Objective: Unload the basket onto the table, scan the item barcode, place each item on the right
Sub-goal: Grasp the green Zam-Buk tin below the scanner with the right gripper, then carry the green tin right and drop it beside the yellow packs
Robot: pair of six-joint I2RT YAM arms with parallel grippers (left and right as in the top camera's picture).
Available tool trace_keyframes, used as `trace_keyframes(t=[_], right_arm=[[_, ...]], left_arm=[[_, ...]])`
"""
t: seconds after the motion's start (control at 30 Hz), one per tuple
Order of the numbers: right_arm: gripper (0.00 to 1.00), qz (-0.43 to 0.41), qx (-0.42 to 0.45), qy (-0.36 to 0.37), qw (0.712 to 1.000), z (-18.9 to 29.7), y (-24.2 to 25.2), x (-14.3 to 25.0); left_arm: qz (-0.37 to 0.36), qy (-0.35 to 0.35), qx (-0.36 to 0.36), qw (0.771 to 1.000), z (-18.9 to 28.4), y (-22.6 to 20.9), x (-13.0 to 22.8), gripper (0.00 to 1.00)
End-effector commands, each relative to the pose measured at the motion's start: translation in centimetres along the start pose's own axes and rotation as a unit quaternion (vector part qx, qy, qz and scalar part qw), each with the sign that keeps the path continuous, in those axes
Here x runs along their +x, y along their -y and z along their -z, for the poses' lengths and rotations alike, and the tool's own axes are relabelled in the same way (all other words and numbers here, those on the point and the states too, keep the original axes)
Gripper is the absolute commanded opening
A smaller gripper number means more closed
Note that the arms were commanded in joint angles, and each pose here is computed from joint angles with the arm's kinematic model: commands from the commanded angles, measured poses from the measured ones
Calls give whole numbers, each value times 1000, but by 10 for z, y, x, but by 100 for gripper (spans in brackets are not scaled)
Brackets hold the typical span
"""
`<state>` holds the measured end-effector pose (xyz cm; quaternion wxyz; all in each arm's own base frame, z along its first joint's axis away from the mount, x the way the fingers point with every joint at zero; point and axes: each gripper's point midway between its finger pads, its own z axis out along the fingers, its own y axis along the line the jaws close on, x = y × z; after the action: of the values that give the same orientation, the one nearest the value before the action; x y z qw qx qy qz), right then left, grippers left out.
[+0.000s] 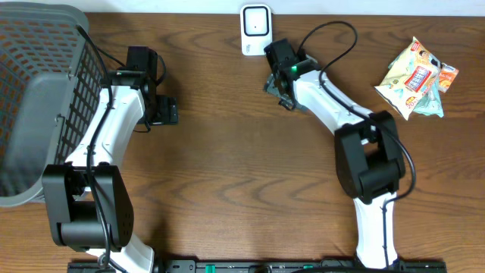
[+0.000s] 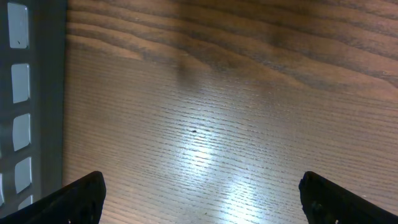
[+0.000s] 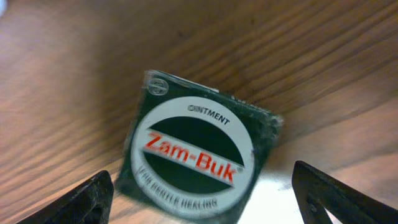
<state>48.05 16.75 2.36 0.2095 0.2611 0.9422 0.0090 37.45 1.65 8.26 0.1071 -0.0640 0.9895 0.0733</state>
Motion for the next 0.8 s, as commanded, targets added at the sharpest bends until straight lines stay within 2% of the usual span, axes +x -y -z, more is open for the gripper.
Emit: trace_keyframes(t=[0.0, 0.1, 0.13, 0.2, 0.27, 0.3, 0.43, 0.63, 0.77], right_arm=[[83, -14, 17, -11, 1000, -24, 6, 12], [78, -13, 23, -12, 1000, -34, 8, 15], [67, -13, 24, -13, 1000, -36, 9, 15], [59, -15, 25, -13, 999, -36, 11, 13], [46, -7, 22, -15, 1000, -34, 12, 9], [43, -4, 19, -20, 1000, -32, 12, 9], [43, 3, 2, -27, 1000, -15, 13, -1], [46, 41, -32, 16, 999, 42, 17, -47], [45, 43, -33, 39, 998, 71, 38, -75]], left_arm=[[-3, -3, -4, 1000, -1, -1, 2, 98], [-3, -3, -4, 1000, -1, -1, 2, 97], [-3, -3, -4, 1000, -1, -1, 2, 98], [-3, -3, -4, 1000, -1, -1, 2, 98], [-3, -3, -4, 1000, -1, -1, 2, 98], [-3, -3, -4, 1000, -1, -1, 2, 98], [-3, -3, -4, 1000, -1, -1, 2, 98], [-3, -3, -4, 1000, -1, -1, 2, 98], [-3, -3, -4, 1000, -1, -1, 2, 98]])
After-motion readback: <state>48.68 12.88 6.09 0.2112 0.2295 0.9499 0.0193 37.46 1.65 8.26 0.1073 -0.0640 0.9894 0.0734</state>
